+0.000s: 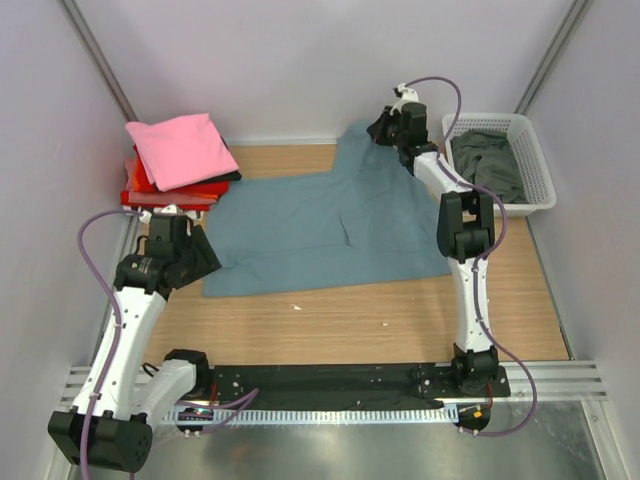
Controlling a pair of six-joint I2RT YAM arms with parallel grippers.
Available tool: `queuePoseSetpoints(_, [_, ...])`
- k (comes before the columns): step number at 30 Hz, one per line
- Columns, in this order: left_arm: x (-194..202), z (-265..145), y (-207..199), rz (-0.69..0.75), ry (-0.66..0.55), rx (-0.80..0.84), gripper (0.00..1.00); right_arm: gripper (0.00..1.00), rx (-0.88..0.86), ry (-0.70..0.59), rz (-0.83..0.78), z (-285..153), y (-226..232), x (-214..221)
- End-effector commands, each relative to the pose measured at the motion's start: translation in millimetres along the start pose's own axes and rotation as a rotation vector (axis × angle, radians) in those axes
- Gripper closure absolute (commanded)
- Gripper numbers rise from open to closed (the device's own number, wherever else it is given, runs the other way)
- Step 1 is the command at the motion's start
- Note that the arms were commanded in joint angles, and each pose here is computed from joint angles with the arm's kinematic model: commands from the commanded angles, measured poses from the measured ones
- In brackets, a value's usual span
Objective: Fold and stack the t-shirts
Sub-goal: Fold the tshirt
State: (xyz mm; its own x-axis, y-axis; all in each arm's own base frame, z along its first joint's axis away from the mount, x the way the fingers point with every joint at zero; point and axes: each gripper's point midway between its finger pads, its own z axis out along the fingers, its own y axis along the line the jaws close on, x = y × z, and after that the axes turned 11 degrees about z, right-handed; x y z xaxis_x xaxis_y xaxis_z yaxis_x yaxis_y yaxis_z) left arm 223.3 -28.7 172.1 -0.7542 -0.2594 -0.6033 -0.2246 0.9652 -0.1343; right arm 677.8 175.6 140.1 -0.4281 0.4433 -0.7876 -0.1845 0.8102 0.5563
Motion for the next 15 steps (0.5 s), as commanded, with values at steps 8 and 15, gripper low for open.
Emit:
queuePoseSetpoints(8, [-7,-6,-2,-0.005,-0.045,0.016,0.37,0.99,-0.181,0.100,-0.409,-90,90,15])
queuePoseSetpoints(15, [-9,-9,-4,-0.001,-0.063,0.034,0.37,0.99,-0.121,0.180,-0.500,-152,68,51])
